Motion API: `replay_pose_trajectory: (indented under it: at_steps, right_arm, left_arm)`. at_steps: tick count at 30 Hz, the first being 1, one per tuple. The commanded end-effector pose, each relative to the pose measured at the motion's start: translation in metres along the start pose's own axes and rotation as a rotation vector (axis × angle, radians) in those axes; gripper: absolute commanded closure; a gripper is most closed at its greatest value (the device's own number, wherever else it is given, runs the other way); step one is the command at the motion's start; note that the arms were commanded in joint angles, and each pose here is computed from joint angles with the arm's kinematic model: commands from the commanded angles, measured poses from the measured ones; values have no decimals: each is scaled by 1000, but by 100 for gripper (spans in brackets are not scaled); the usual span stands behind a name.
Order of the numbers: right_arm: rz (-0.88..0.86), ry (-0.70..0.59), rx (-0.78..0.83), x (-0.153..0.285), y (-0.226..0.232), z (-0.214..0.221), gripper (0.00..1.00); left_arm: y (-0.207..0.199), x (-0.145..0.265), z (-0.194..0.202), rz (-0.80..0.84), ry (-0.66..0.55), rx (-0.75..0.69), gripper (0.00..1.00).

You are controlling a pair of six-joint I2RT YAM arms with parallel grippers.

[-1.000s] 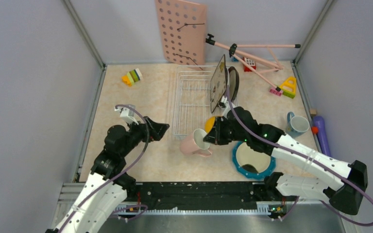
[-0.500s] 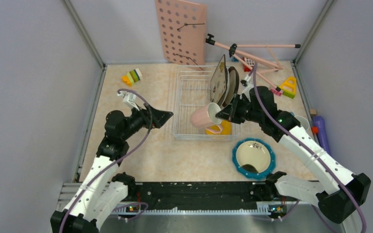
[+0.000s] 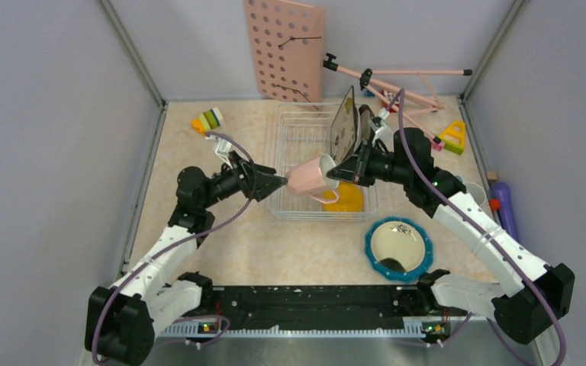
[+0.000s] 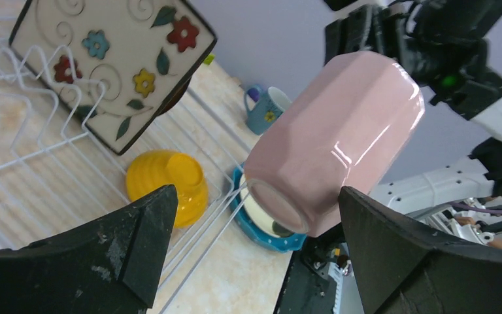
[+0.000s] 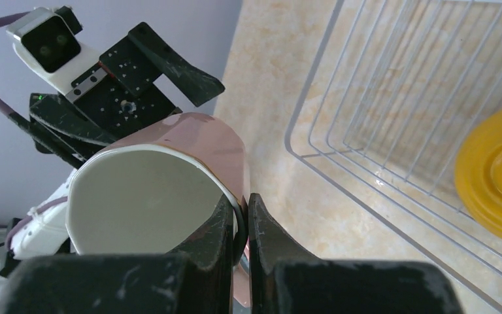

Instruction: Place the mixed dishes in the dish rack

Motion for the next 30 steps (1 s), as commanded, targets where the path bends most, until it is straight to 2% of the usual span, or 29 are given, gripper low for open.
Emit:
replay_pose_trajectory:
  at_steps: [1,7,9,15,28,30]
  right_arm:
    - [-256,-35,-2,3,43,-17,100]
    - [-306,-38,-20,4,48,-21,100]
    - [-331,-48,-23,7,50,-23,100]
    - [-417,-29,-39,6,59,-26,100]
    - [-380,-10,-81,-5,41,-17,100]
    - [-376,-9,-86,-5,39,-16,100]
  left_arm:
    - [-33,-1,-14,222,-20,-60,2]
    - [-52,3,-20,339,-63,3,2]
    - [-55,2,-21,352,-57,49,2]
    - [-63,-2,-20,389,-27,71,2]
    - [-73,-16,-20,418,-10,62,2]
    - [-74,-17,-21,420,-13,66,5]
Point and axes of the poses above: each gripper's point midway between its finger pads, its own x axis back along the fingers, its own y axis along the line the jaws close on, z = x × y, the point moved 6 cm from there along x, back along the fingers
